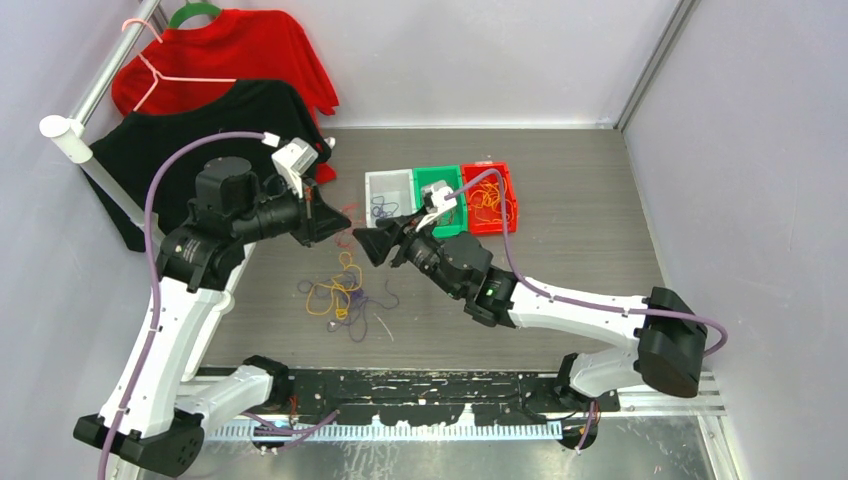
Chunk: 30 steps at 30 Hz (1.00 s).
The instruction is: Untangle the cables
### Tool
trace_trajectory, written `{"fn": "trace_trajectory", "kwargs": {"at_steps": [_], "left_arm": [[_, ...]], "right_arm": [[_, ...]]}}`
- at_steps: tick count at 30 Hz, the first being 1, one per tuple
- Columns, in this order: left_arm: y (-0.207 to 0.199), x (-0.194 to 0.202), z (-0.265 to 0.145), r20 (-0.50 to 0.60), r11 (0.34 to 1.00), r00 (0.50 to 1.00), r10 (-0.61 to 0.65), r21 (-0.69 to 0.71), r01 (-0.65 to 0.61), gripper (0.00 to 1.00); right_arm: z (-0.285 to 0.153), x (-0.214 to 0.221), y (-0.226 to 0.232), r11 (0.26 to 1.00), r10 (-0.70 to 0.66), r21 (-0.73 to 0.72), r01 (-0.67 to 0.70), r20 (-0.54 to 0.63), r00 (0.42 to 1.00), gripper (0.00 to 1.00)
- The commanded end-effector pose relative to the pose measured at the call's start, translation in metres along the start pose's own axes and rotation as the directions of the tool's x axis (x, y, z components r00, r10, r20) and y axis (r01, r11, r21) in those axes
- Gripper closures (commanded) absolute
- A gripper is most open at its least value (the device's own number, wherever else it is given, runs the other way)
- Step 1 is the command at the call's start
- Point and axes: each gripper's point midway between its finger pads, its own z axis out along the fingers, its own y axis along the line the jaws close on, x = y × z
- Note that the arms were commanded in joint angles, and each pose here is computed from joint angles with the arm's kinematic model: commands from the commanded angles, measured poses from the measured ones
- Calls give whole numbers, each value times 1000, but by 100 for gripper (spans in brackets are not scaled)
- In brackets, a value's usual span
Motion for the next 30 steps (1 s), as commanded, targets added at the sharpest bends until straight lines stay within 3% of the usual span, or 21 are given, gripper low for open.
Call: {"fn": "trace_trajectory", "kwargs": {"at_steps": [1,7,12,16,19,20,21,24,25,26,30], "left_arm": [[-18,-27,-14,99,999,995,25,43,-29,100],[-23,-27,-15,101,998,995,6,57,-12,100],[-24,-25,-16,97,998,995,-4,65,-2,100],[-26,-24,-16,92,997,996,-14,78,7,100],[-26,-24,-17,90,997,996,-5,71,-1,100],[-24,-24,-17,90,998,996,-3,62,-3,95],[-22,-25,-17,92,999,996,2,49,-6,80],[-15,-23,-19,91,999,995,40,7,-40,23],[-13,-22,-20,91,999,995,49,-9,-48,13],[-8,-20,-20,93,998,994,56,-30,-53,7],[-13,-11,-20,130,998,990,59,-1,-59,6]], "right_arm": [[11,-43,-4,995,20,94,-38,180,983,37],[25,-48,0,993,52,88,-73,224,973,40],[36,-49,8,993,77,66,-95,236,969,49],[40,-51,12,994,81,49,-95,243,967,63],[40,-50,13,994,87,40,-99,237,968,94],[39,-51,13,994,89,42,-102,238,967,98],[37,-53,13,994,89,42,-102,239,967,99],[26,-62,14,994,89,36,-101,249,965,99],[22,-66,15,994,90,33,-102,253,963,99],[19,-68,16,994,98,26,-108,253,962,99],[11,-71,26,989,147,-20,-146,223,964,99]]}}
